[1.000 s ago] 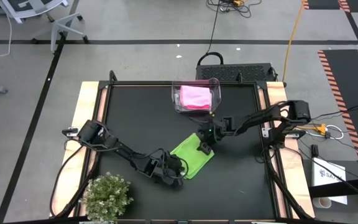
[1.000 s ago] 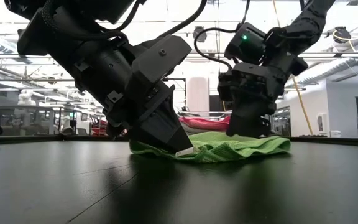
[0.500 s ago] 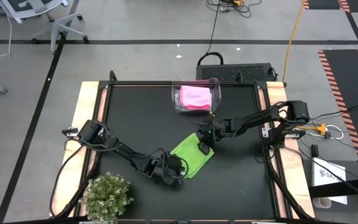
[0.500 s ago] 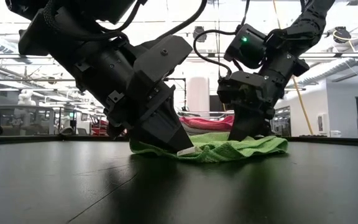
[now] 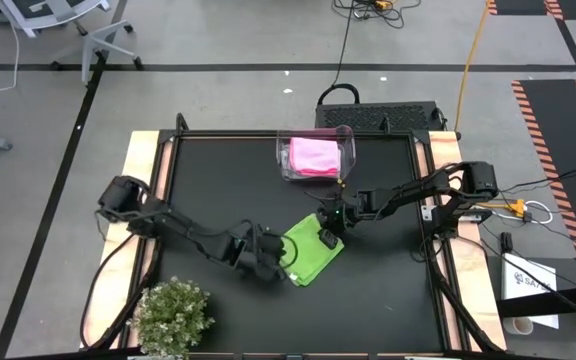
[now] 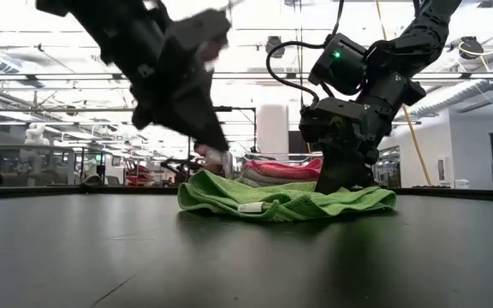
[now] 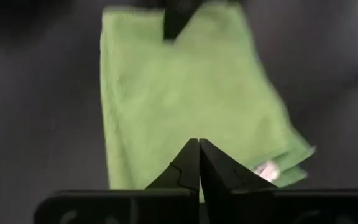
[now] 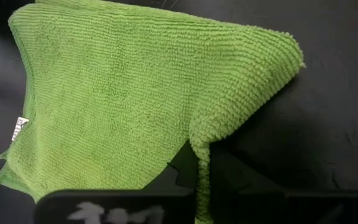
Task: Fold microfiber towels
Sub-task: Stack the folded green microfiber cloth on top of the pink microfiber cloth in the transparent bin
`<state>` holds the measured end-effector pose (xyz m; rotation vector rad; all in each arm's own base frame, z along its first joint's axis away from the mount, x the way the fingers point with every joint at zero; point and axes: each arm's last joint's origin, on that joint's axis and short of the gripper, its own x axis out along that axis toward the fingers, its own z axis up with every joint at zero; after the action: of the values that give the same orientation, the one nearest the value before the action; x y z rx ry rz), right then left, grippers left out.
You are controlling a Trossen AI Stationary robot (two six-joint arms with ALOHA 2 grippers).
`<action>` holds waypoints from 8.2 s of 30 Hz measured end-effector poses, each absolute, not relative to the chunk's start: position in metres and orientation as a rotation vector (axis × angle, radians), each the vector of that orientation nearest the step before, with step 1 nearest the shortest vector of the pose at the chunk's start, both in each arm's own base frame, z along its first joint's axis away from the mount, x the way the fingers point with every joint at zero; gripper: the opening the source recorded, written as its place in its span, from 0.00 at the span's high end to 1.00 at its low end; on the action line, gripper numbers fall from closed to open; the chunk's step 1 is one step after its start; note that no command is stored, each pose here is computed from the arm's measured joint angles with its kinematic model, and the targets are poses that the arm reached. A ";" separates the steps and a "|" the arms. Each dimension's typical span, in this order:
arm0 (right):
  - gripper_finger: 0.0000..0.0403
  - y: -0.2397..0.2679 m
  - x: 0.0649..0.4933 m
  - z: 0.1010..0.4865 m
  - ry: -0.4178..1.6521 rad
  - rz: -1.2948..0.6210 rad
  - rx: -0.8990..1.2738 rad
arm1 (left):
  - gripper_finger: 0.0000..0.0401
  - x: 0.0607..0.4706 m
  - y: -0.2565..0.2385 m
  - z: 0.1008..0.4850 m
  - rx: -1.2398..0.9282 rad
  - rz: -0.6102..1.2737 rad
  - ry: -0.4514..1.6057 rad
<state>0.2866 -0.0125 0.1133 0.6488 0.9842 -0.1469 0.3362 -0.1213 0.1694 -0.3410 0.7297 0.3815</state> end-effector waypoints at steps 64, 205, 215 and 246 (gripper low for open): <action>0.99 -0.012 0.289 0.115 0.957 -0.139 0.668 | 0.79 0.348 -0.053 0.112 -0.778 0.308 0.977; 0.68 -0.161 0.226 0.234 0.618 -0.645 0.171 | 0.63 0.403 0.195 0.283 -0.043 0.606 0.883; 0.68 -0.165 0.236 0.212 0.676 -0.564 0.236 | 0.63 0.413 0.125 0.280 -0.065 0.549 1.004; 0.99 -0.082 0.180 0.352 0.150 -0.259 0.247 | 0.99 0.421 0.186 0.288 -0.148 0.426 0.708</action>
<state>0.1803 -0.0825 0.3516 0.2468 0.1499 -0.2591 0.4207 0.1863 0.2882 -0.1480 0.7083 0.4264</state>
